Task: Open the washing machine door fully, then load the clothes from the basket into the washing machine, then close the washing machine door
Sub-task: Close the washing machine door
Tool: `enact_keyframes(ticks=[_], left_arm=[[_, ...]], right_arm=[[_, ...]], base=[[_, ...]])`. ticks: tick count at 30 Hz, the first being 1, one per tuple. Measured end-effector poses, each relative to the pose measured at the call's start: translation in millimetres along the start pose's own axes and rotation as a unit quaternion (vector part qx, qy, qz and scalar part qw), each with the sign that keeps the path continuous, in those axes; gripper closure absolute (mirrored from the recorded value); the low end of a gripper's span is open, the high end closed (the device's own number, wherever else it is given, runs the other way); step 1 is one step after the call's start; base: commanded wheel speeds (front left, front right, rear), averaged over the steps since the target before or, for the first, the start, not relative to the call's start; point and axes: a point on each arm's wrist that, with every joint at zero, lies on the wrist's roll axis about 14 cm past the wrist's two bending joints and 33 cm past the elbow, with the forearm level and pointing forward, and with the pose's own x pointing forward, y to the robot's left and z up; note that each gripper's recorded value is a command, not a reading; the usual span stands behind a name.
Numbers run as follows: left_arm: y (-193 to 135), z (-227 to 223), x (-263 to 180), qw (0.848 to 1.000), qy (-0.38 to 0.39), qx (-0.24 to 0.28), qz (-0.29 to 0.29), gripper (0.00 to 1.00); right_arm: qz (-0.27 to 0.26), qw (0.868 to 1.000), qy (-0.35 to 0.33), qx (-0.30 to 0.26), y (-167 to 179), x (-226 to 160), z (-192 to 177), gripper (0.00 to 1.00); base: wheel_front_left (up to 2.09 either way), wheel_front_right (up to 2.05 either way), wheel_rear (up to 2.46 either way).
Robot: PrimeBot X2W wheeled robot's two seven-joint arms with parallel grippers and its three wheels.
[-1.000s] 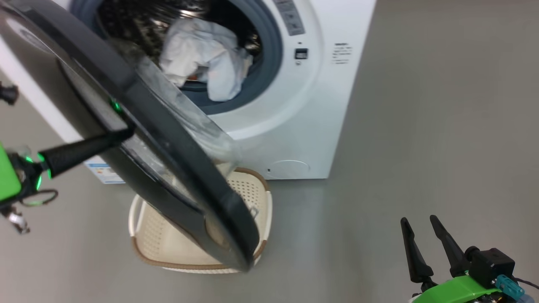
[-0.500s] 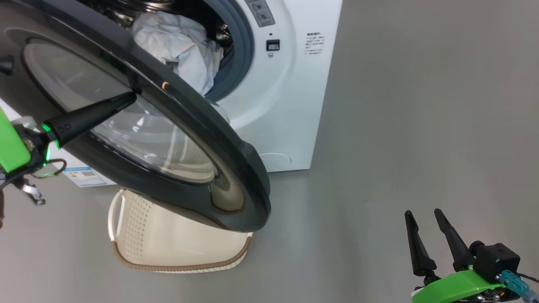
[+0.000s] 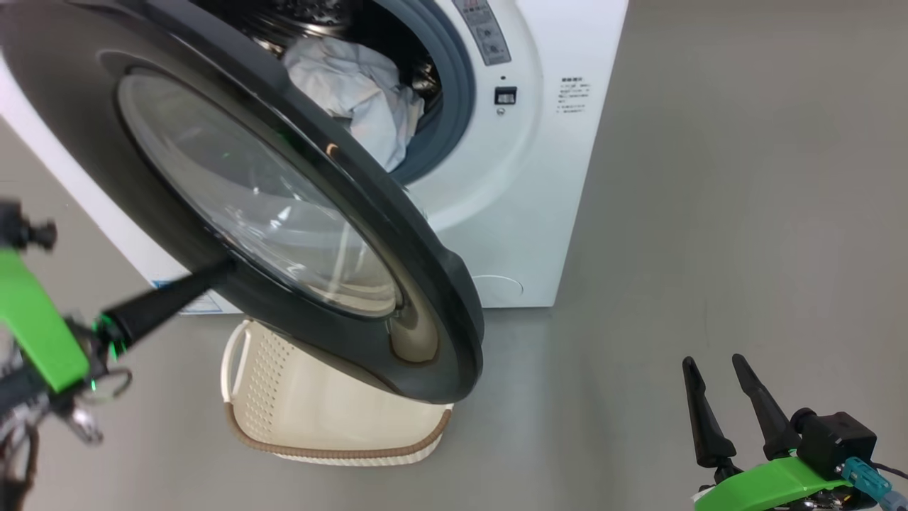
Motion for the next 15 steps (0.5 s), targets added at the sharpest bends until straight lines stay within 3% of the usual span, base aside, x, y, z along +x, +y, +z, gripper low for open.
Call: enact_keyframes(ticks=[15], left_arm=[[57.7, -53.6, -40.9, 0.989, -0.084, -0.072, 0.099, 0.00]], right_arm=[[0.008, 1.000, -0.003, -0.018, -2.8, -8.5, 5.8, 0.00]], base=[[0.00, 0.00, 0.00]])
